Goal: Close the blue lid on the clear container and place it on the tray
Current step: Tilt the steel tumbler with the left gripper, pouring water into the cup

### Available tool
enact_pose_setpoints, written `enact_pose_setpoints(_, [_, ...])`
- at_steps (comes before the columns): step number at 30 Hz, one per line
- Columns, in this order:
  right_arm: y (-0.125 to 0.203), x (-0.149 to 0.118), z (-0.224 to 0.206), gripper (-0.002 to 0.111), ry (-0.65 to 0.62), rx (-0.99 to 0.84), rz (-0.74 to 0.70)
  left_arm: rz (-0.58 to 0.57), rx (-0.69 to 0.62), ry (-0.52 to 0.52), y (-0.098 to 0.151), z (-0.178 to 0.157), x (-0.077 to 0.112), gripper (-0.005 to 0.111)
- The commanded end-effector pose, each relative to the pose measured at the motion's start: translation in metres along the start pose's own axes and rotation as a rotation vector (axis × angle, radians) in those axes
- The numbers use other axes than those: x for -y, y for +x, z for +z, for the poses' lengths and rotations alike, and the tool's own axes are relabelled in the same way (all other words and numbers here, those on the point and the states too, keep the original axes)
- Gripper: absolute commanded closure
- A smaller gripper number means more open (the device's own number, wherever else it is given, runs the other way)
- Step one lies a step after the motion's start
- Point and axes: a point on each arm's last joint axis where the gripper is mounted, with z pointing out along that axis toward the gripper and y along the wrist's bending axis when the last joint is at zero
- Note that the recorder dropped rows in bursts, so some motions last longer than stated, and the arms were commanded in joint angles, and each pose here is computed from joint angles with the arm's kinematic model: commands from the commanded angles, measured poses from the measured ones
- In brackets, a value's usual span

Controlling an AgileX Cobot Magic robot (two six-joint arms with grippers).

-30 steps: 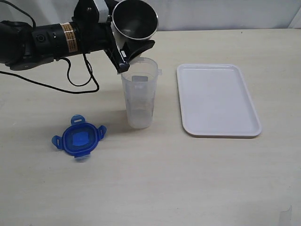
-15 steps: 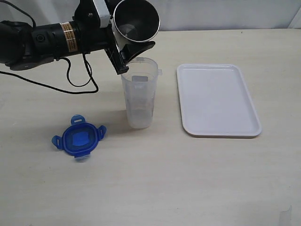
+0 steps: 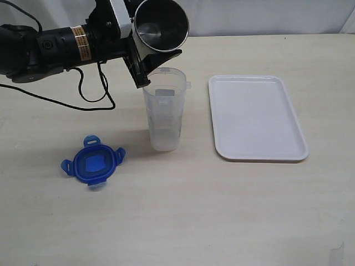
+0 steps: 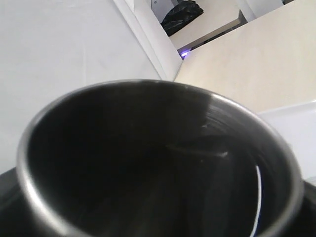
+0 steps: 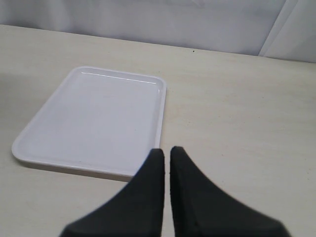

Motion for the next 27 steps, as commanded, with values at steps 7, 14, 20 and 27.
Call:
enact_pose_setpoints(7, [0.0001,-0.0001,-0.0001,0.104,0.0,0.005,0.011,0.024,0.098,-0.057,-0.0188,-0.0011,-0.012,0.107])
enact_pose_setpoints(14, [0.0001,-0.0001,-0.0001,0.104,0.0,0.005,0.011,0.03,0.11,-0.059,-0.0196,-0.0017,-0.0125,0.107])
enact_pose_setpoints(20, [0.0001,-0.0001,-0.0001,0.104,0.0,0.005,0.011,0.031,0.127,-0.059,-0.0211,-0.0019,-0.0124,0.107])
enact_pose_setpoints(27, [0.0001,-0.0001,-0.0001,0.104,0.0,0.005,0.011,0.044,0.126,-0.06,-0.0211,-0.0019,-0.0124,0.107])
